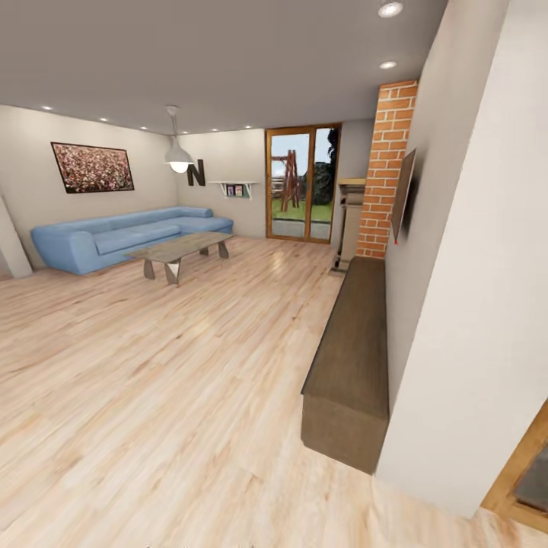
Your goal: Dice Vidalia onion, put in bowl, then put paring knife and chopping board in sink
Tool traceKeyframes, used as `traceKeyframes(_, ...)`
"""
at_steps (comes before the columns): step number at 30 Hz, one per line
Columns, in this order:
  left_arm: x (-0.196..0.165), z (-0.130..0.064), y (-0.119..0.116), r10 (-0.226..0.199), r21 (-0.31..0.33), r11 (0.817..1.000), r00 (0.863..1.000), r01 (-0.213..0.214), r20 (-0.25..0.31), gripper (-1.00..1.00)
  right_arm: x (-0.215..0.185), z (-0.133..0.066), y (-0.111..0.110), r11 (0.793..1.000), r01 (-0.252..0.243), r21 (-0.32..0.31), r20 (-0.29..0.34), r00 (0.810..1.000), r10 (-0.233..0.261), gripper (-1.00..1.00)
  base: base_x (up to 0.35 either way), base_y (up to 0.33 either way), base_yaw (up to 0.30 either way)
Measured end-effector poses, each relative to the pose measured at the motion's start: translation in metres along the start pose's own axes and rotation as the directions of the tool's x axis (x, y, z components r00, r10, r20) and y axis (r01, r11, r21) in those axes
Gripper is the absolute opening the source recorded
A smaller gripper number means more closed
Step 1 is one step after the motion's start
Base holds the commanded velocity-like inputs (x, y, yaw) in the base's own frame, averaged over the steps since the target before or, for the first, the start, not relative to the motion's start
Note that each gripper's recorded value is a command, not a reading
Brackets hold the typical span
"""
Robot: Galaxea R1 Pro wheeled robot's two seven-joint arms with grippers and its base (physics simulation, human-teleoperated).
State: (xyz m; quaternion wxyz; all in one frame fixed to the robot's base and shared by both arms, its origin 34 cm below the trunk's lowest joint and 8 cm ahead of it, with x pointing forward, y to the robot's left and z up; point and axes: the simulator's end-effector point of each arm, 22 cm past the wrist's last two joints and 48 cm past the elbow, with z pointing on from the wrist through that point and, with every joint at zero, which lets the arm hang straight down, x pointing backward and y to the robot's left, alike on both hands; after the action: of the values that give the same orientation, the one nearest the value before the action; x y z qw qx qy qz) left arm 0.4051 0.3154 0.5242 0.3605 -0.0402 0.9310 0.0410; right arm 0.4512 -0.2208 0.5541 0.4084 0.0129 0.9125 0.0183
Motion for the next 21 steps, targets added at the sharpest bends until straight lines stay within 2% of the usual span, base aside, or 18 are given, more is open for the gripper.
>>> traceKeyframes(4,0.001,0.0,0.0,0.0,0.0,1.0,1.0,0.0,-0.002,1.0,0.0,0.0,-0.001,1.0,0.001,0.002,0.001,1.0,-0.001,1.0,-0.333,0.0,-0.287)
traceKeyframes(12,0.012,-0.002,0.0,-0.001,-0.001,1.0,1.0,0.001,-0.026,1.0,-0.001,0.0,-0.019,1.0,0.005,0.026,0.001,1.0,-0.005,1.0,-0.342,0.0,-0.287)
traceKeyframes(18,0.015,-0.003,-0.008,-0.009,0.008,1.0,0.999,0.01,-0.03,1.0,0.0,-0.001,-0.041,0.996,-0.036,0.077,0.003,0.999,0.036,1.0,-0.343,0.0,-0.287)
traceKeyframes(21,0.015,-0.003,-0.009,-0.01,0.008,1.0,0.999,0.011,-0.031,1.0,0.0,-0.001,-0.043,0.996,-0.04,0.083,0.003,0.999,0.04,1.0,-0.343,0.0,-0.287)
